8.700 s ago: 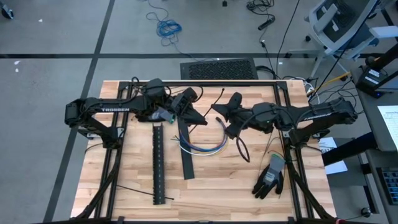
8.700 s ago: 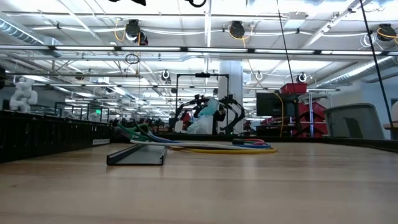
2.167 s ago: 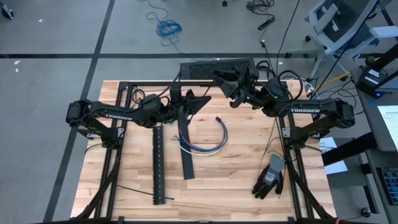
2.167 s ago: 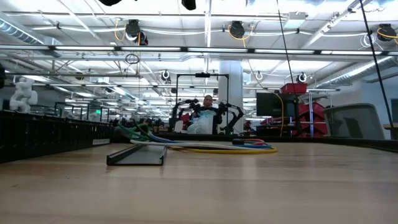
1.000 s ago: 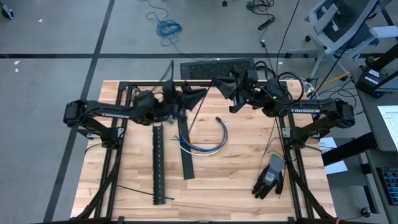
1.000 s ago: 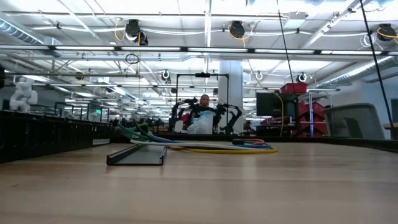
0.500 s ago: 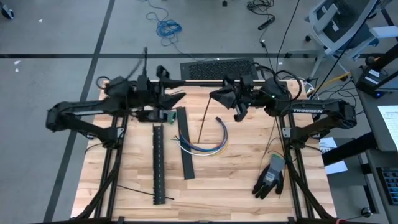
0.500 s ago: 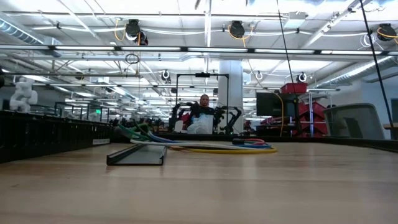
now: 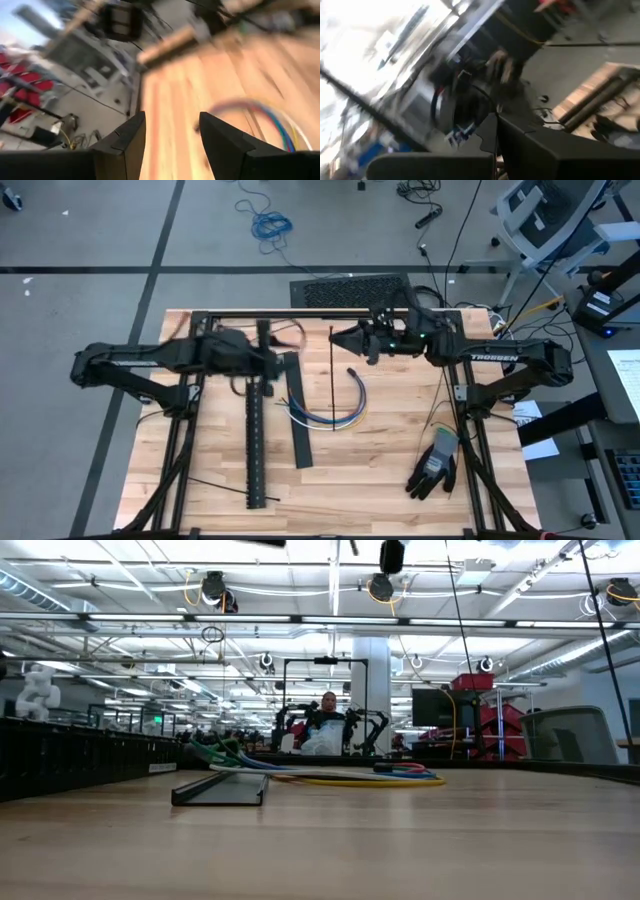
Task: Ziptie cables
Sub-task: Wrap the cable wires with a black zip tie
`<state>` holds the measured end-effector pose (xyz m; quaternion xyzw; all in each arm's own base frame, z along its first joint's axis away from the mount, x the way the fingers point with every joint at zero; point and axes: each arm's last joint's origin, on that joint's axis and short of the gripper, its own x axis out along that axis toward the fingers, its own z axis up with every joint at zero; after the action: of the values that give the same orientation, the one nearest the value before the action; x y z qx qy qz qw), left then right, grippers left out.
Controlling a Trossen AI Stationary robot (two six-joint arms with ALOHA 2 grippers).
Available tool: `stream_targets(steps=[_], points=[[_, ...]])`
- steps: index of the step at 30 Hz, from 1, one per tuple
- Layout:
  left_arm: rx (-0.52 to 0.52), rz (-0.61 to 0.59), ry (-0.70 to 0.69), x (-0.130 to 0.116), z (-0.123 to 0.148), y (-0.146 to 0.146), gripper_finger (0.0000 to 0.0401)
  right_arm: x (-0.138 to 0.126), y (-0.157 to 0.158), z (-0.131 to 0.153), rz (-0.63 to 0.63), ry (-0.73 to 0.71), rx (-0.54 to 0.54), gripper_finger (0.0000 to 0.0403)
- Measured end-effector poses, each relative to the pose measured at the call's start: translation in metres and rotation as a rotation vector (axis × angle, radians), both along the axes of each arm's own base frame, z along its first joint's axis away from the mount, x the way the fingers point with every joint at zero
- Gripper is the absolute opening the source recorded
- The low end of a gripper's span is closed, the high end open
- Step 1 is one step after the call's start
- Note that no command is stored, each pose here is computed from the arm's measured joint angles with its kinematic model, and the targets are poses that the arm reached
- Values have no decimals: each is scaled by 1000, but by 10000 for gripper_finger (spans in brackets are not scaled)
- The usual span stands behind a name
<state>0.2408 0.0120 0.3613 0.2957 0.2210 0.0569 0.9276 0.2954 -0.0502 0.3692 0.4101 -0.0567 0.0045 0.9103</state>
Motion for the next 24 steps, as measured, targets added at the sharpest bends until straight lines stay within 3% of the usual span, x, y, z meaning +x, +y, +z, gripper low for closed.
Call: stream_targets(steps=[4,9,12,16,24], points=[[190,-103,180,18,-24,-16,182,7,-6,-10,-136,30,171,0],[672,-195,353,36,-41,-43,182,15,-16,-23,-222,41,329,0],[864,-162,405,43,-45,-56,182,17,-22,-27,-226,50,377,0],[945,-170,347,40,-36,-72,182,16,-30,-27,-178,54,413,0],[887,-282,120,24,-11,-93,182,12,-42,-28,-167,54,485,0]])
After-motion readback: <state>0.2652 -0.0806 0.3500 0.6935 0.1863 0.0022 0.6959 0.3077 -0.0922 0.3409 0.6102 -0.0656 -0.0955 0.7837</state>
